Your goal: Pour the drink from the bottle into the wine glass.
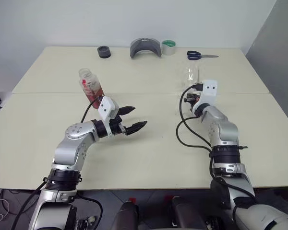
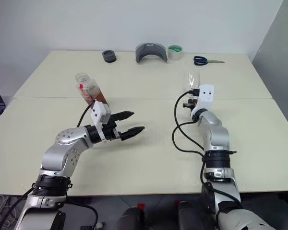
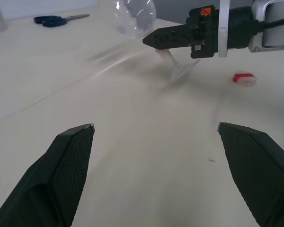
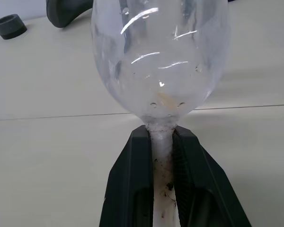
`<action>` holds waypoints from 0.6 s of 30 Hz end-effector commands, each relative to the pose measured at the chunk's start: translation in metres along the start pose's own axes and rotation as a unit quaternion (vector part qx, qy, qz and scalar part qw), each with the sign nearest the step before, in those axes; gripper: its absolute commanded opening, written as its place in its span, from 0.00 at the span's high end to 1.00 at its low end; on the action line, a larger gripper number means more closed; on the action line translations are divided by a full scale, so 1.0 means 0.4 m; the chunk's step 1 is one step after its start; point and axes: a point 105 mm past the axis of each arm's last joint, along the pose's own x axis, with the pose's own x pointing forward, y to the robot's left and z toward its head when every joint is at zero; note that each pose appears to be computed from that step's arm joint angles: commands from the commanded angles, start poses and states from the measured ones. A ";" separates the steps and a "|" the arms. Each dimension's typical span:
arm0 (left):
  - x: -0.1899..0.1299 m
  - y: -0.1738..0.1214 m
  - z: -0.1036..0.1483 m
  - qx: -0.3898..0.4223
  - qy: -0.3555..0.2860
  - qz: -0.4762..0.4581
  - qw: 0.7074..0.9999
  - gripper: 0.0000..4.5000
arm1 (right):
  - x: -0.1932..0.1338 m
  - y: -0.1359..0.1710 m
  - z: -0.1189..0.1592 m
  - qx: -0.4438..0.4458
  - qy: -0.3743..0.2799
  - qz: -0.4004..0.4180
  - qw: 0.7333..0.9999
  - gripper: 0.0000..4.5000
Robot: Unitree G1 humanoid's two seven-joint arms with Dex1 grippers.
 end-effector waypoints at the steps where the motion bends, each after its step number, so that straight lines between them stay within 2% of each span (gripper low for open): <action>1: -0.010 -0.016 0.018 0.002 -0.007 -0.024 1.000 0.00 | -0.038 0.001 -0.045 0.004 0.020 -0.003 1.000 0.94; 11: -0.012 -0.012 0.012 0.004 0.001 -0.030 1.000 0.00 | -0.123 0.034 -0.114 -0.009 0.041 0.007 0.999 0.94; 14: -0.013 -0.011 0.012 0.004 0.001 -0.030 1.000 0.00 | -0.128 0.037 -0.117 -0.009 0.041 0.007 0.999 0.94; 18: -0.020 0.001 0.008 0.012 0.001 -0.011 1.000 0.00 | -0.125 0.078 -0.092 -0.029 0.005 0.052 0.998 0.94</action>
